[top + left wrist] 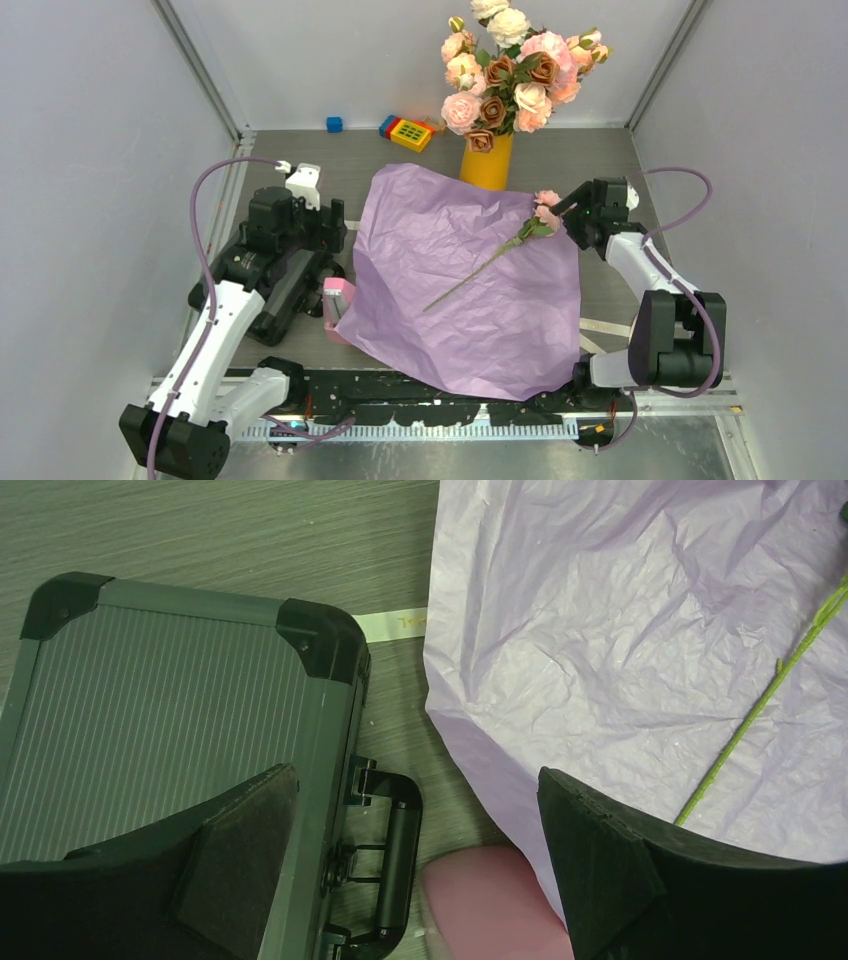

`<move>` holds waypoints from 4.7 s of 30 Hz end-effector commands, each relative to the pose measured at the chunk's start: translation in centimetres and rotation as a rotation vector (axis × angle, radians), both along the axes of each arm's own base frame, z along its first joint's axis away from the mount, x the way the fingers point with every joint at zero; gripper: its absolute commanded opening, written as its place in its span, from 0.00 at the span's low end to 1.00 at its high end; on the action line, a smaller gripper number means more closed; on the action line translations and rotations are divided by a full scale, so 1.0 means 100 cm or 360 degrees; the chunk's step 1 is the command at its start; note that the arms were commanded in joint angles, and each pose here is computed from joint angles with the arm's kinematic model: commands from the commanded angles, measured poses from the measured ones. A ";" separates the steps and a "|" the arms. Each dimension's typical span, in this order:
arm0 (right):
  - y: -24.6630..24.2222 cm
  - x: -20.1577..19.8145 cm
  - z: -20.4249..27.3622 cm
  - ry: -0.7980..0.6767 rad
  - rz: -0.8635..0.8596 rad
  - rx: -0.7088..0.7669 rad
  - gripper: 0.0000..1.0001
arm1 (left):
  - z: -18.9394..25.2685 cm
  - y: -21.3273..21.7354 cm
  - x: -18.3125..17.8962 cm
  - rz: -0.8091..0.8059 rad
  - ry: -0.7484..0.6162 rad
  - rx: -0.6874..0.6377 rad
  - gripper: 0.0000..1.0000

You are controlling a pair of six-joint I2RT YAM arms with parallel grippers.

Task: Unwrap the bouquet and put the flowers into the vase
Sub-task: Pick up the fake flower from the wrapping paper, then insert the fake flower into the vase.

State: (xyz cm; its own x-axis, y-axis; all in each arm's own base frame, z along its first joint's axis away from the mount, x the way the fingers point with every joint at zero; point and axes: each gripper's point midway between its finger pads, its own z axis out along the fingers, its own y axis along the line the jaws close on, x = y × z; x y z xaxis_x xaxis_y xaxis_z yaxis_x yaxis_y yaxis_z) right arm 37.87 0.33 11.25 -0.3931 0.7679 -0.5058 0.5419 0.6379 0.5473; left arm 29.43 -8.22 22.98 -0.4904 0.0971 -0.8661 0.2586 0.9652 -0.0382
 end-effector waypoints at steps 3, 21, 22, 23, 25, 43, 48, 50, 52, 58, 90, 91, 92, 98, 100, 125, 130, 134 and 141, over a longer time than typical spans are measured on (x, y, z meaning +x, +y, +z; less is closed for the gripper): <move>0.024 0.007 -0.010 -0.0097 0.0021 0.0204 0.69 | 0.010 -0.001 0.006 -0.0008 -0.0053 -0.0010 0.92; 0.067 0.027 -0.064 -0.0050 0.0070 0.0284 0.58 | 0.011 0.002 0.005 0.0006 -0.0061 0.0004 0.92; 0.066 0.028 -0.064 -0.0051 0.0060 0.0265 0.57 | 0.011 0.002 0.005 0.0006 -0.0061 0.0004 0.92; 0.066 0.029 -0.065 -0.0056 0.0058 0.0255 0.56 | 0.011 0.002 0.005 0.0006 -0.0061 0.0004 0.92; 0.066 0.031 -0.065 -0.0065 0.0053 0.0242 0.51 | 0.011 0.002 0.005 0.0006 -0.0061 0.0005 0.92; 0.040 0.036 -0.006 -0.0347 -0.0047 0.0036 0.00 | 0.010 0.003 0.006 0.0016 -0.0059 0.0019 0.92; 0.021 0.022 0.050 -0.0567 -0.0050 -0.0191 0.00 | 0.011 0.003 0.006 0.0013 -0.0066 0.0016 0.92; 0.012 0.012 0.077 -0.0680 -0.0058 -0.0309 0.00 | 0.011 0.003 0.005 0.0011 -0.0066 0.0012 0.92; 0.005 0.002 0.107 -0.0793 -0.0046 -0.0436 0.00 | 0.012 0.002 0.005 0.0008 -0.0070 0.0009 0.92; 0.001 -0.032 0.199 -0.1139 -0.0013 -0.0792 0.00 | 0.014 0.000 0.004 -0.0003 -0.0079 -0.0008 0.92; 0.120 -0.119 0.498 -0.2673 0.0373 -0.1246 0.00 | 0.012 0.001 0.005 0.0006 -0.0075 -0.0008 0.92; 0.127 -0.115 0.496 -0.2674 0.0397 -0.1285 0.00 | 0.011 0.001 0.005 0.0005 -0.0073 -0.0008 0.92; 0.130 -0.118 0.501 -0.2706 0.0392 -0.1298 0.00 | 0.011 0.001 0.005 0.0006 -0.0073 -0.0007 0.92; 0.167 -0.108 0.497 -0.2706 0.0432 -0.1556 0.00 | 0.010 0.000 0.006 0.0003 -0.0061 -0.0006 0.92; 0.173 -0.107 0.496 -0.2708 0.0423 -0.1627 0.00 | 0.009 0.001 0.006 0.0005 -0.0061 -0.0005 0.92; 0.173 -0.099 0.488 -0.2767 0.0181 -0.1623 0.00 | 0.008 0.003 0.007 0.0023 -0.0060 0.0016 0.92; 0.166 -0.096 0.481 -0.2720 0.0119 -0.1572 0.00 | 0.010 0.004 0.006 0.0020 -0.0068 0.0016 0.92; 0.162 -0.092 0.474 -0.2666 0.0098 -0.1566 0.00 | 0.011 0.004 0.005 0.0021 -0.0075 0.0015 0.92; 0.154 -0.083 0.454 -0.2543 0.0064 -0.1550 0.00 | 0.011 0.004 0.005 0.0021 -0.0075 0.0015 0.92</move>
State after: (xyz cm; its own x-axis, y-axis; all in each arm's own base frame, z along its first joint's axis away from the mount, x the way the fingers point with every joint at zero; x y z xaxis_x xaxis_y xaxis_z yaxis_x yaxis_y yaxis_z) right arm 30.21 17.46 56.40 0.8193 -0.0170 -0.5731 -0.0895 0.9835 -0.1571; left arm 29.58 -8.09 22.71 -0.4969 0.1027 -0.8617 0.2535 0.9668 -0.0309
